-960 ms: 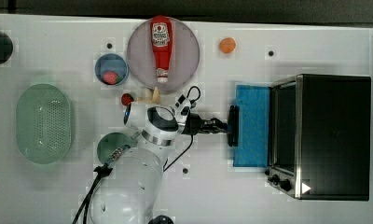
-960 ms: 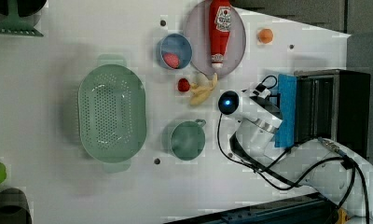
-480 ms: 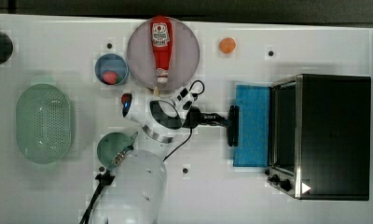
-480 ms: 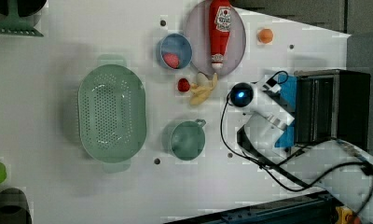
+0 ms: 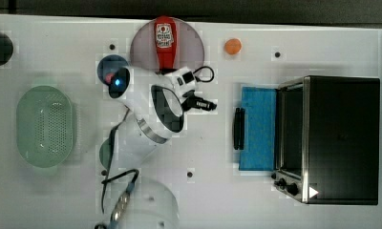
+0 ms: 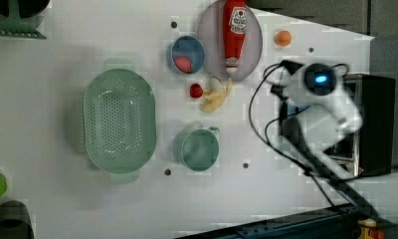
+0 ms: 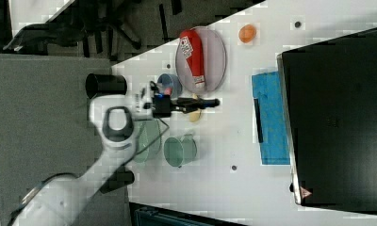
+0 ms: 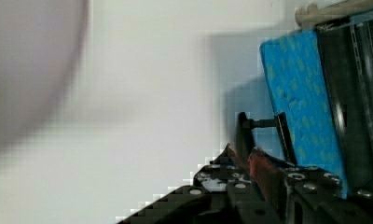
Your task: Flap open oven.
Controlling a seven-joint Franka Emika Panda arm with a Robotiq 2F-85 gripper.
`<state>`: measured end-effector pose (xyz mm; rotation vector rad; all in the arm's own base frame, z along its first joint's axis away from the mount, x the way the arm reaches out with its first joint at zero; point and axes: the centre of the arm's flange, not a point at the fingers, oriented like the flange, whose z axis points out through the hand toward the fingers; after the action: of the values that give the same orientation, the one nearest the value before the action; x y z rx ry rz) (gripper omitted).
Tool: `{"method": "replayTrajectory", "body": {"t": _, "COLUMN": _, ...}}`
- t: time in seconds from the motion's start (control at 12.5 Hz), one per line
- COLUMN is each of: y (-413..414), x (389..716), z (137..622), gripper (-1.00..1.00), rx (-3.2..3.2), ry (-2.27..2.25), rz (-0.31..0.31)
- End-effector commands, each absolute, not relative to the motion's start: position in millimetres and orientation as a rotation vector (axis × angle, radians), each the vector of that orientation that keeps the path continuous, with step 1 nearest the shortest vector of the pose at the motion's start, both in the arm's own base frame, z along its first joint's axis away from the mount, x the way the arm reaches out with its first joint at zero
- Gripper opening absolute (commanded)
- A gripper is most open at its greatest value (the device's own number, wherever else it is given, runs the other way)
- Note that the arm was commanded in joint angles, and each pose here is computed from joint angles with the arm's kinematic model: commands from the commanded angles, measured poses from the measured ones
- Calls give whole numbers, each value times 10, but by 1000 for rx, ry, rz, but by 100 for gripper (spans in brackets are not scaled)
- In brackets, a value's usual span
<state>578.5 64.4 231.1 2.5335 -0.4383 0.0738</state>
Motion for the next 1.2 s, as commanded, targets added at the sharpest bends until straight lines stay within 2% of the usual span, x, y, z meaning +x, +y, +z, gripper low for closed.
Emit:
{"method": "replayTrajectory", "body": {"t": 0.08, "y": 362, "x": 5891, "z": 2936, "gripper": -65, "rx": 2609, "ry": -685, "rz": 130}}
{"method": "replayTrajectory", "body": {"t": 0.32, "y": 88, "x": 5846, "z": 3583, "gripper": -65, "rx": 2671, "ry": -938, "rz": 141}}
{"method": "replayTrajectory", "body": {"t": 0.64, "y": -63, "x": 5695, "z": 4369, "gripper": -65, "rx": 2742, "ry": -1088, "rz": 211}}
{"method": "replayTrajectory", "body": {"t": 0.72, "y": -76, "x": 5628, "z": 4509, "gripper": -65, "rx": 2758, "ry": -1126, "rz": 192}}
{"method": "replayTrajectory", "body": {"t": 1.04, "y": -84, "x": 5319, "z": 4964, "gripper": -65, "rx": 2839, "ry": -1307, "rz": 28}}
{"method": "replayTrajectory", "body": {"t": 1.2, "y": -110, "x": 5210, "z": 5234, "gripper": -65, "rx": 2877, "ry": -1324, "rz": 64}}
